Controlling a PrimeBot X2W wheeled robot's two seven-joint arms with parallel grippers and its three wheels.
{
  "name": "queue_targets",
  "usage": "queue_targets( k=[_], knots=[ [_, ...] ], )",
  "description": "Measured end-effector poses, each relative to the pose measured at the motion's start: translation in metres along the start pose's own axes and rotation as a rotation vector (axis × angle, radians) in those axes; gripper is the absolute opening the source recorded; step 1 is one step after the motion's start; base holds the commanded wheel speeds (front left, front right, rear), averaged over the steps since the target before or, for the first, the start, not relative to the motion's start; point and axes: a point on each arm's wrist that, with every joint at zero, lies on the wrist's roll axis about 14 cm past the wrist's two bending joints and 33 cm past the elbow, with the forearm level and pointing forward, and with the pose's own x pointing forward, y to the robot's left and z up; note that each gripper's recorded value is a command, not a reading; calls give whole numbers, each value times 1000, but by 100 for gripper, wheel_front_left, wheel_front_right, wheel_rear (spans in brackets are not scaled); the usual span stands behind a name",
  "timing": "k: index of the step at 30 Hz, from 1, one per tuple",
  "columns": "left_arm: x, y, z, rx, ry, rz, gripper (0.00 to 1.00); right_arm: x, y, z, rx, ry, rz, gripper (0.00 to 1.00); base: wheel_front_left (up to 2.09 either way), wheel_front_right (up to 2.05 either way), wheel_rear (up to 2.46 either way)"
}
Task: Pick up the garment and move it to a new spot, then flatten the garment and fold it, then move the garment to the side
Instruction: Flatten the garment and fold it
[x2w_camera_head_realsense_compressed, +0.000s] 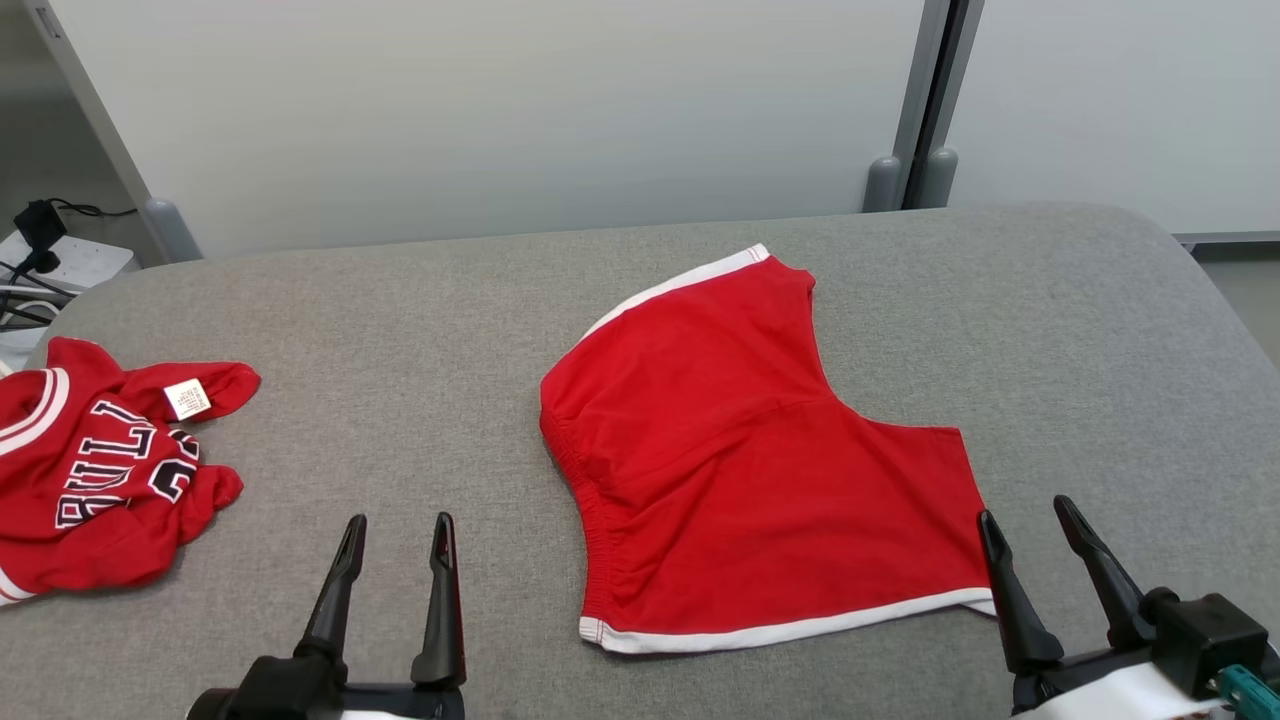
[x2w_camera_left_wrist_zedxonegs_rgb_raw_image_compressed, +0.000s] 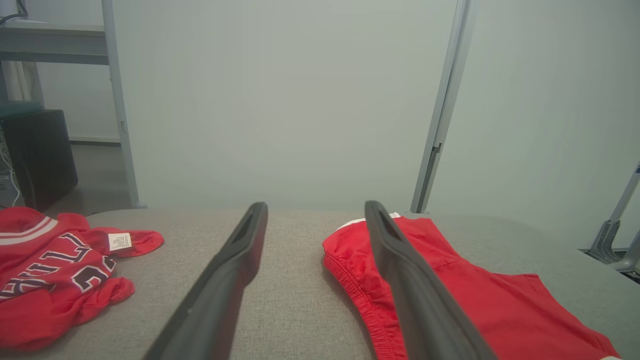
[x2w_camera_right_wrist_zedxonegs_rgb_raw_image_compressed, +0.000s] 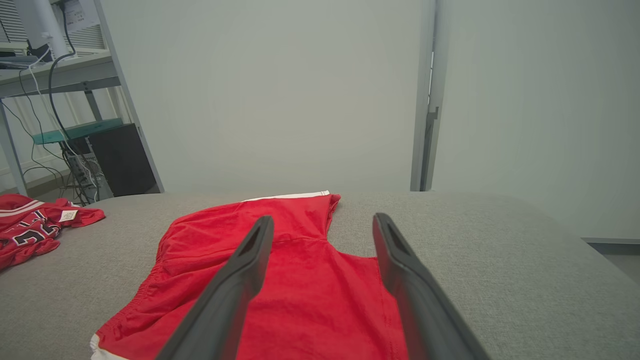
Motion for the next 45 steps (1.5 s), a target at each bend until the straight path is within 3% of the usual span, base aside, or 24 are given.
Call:
queue_targets(
  k=[29,45],
  knots=[
    [-16,-6,-34,59,109,-29,100,-11,-3,-10,31,32,-8,100,0,0,0],
    [-22,-59,-138,78,442,-330,100,0,-12,-26,30,85,-27,100,0,0,0]
  ],
)
